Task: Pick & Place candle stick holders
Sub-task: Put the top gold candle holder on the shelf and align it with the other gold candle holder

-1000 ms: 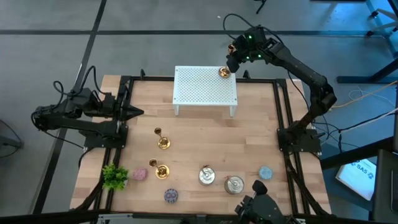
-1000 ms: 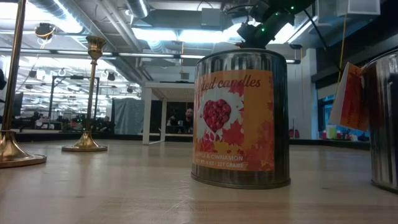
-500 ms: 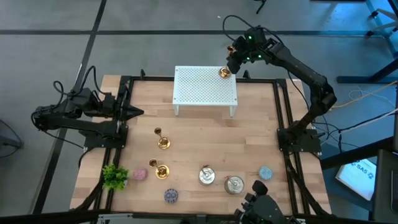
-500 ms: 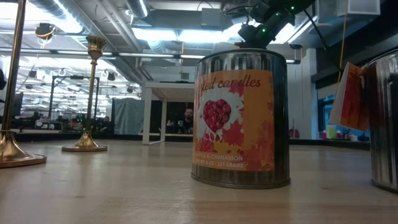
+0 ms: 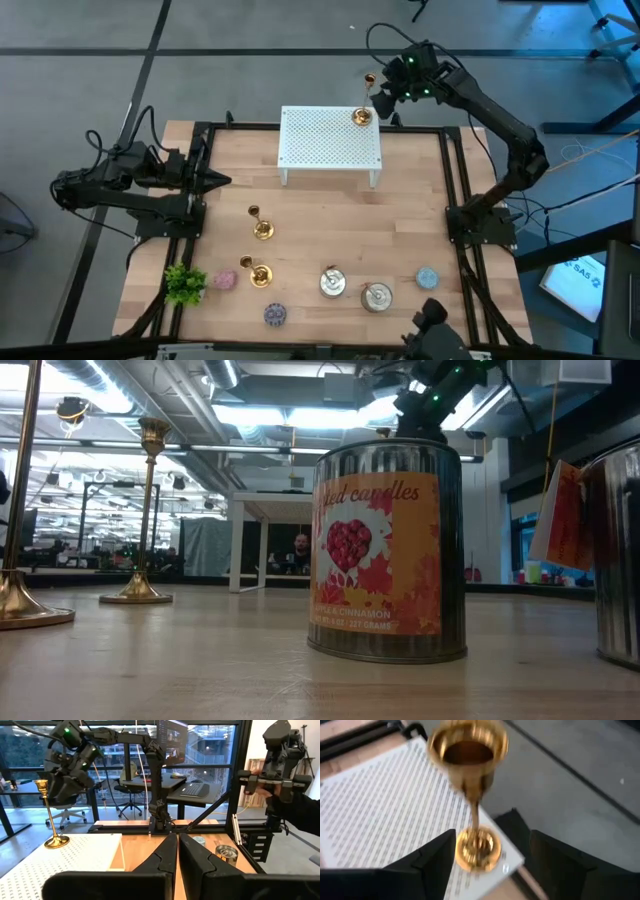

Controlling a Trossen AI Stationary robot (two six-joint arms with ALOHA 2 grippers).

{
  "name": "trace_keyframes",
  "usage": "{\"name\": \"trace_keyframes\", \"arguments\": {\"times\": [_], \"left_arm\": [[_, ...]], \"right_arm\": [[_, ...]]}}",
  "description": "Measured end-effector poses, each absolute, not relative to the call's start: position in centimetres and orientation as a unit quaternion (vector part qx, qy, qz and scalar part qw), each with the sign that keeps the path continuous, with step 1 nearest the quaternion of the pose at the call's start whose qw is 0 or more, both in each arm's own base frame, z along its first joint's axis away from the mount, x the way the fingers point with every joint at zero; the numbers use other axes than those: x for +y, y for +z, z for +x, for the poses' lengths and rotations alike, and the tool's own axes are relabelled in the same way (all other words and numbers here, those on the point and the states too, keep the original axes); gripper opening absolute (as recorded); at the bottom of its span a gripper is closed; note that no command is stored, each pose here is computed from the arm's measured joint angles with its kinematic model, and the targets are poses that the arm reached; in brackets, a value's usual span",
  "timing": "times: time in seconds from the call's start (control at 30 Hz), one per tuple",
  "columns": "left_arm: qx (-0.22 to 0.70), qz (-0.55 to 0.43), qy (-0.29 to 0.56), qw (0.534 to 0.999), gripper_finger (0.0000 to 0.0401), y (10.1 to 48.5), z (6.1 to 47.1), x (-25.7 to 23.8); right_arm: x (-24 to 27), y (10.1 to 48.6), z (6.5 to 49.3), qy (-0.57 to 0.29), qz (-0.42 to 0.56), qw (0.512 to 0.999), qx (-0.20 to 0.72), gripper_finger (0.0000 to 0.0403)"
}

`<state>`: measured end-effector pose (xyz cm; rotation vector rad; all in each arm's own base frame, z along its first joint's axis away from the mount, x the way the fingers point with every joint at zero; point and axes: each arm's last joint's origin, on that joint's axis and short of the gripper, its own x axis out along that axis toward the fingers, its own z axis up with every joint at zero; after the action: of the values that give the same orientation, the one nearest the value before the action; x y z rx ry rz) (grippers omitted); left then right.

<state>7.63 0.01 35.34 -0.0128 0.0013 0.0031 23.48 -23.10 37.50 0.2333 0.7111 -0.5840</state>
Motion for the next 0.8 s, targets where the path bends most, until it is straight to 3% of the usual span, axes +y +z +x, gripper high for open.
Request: {"name": "trace_keyframes", "arguments": {"times": [0.5,0.8], "left_arm": [[0.0,-0.006,0.002,1.0,0.001,35.3,7.6,0.0],[0.001,-0.006,0.002,1.0,0.0008,35.3,7.6,0.0]], "right_arm": [[-16.0,38.6,21.6,-0.214,0.16,0.854,0.445,0.0267],[-10.4,34.6,22.6,-0.148,0.165,0.852,0.474,0.0267]]}}
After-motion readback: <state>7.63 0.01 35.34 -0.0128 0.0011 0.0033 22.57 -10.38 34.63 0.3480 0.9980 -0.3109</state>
